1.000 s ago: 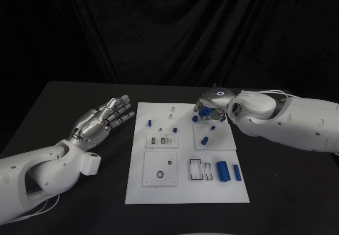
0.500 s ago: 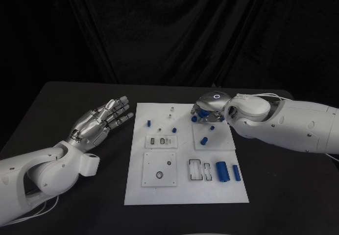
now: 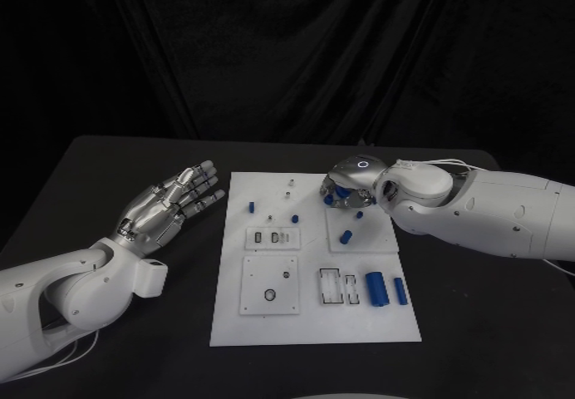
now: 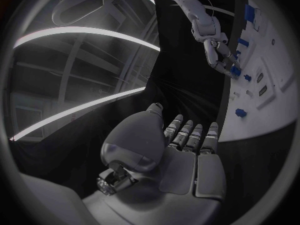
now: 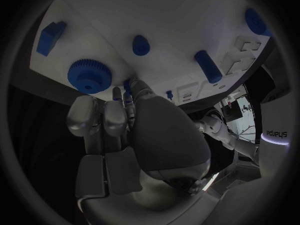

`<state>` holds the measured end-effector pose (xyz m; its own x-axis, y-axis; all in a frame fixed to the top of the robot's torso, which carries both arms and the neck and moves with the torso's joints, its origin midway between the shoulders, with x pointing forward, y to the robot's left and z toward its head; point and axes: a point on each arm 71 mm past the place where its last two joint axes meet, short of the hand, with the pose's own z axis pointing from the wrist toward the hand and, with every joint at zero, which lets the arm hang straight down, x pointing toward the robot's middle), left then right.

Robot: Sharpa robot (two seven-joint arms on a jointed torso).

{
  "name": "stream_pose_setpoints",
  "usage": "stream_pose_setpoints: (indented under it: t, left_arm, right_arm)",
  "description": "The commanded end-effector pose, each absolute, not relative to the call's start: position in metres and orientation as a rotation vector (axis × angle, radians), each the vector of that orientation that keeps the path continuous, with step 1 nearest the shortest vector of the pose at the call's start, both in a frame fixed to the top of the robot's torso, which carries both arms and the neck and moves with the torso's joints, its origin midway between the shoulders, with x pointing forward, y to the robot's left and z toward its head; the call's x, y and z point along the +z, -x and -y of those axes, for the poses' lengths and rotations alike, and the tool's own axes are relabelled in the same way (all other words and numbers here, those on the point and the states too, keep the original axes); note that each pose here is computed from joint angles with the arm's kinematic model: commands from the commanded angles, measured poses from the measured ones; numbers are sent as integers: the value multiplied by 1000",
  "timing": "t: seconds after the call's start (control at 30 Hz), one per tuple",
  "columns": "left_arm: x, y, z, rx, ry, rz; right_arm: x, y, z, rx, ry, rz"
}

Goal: Assemble the parts on the task board

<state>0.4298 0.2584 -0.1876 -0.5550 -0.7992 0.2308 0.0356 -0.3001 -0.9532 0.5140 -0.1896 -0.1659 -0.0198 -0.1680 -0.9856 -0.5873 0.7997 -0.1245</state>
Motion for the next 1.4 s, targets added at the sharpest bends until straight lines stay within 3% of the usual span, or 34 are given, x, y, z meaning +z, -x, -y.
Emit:
stream_pose_setpoints:
  t: [0.03, 0.93, 1.4]
  left_arm:
    - [-172, -428, -263, -2035, 871, -1118]
    - [-175, -429, -265, -2025, 881, -1139]
    - [-176, -429, -266, -2017, 901, -1137]
  right_arm:
    - [-165, -514, 189, 380, 620, -1554]
    - [-159, -511, 191, 438, 577, -1486]
    - [-139, -516, 178, 440, 581, -1457]
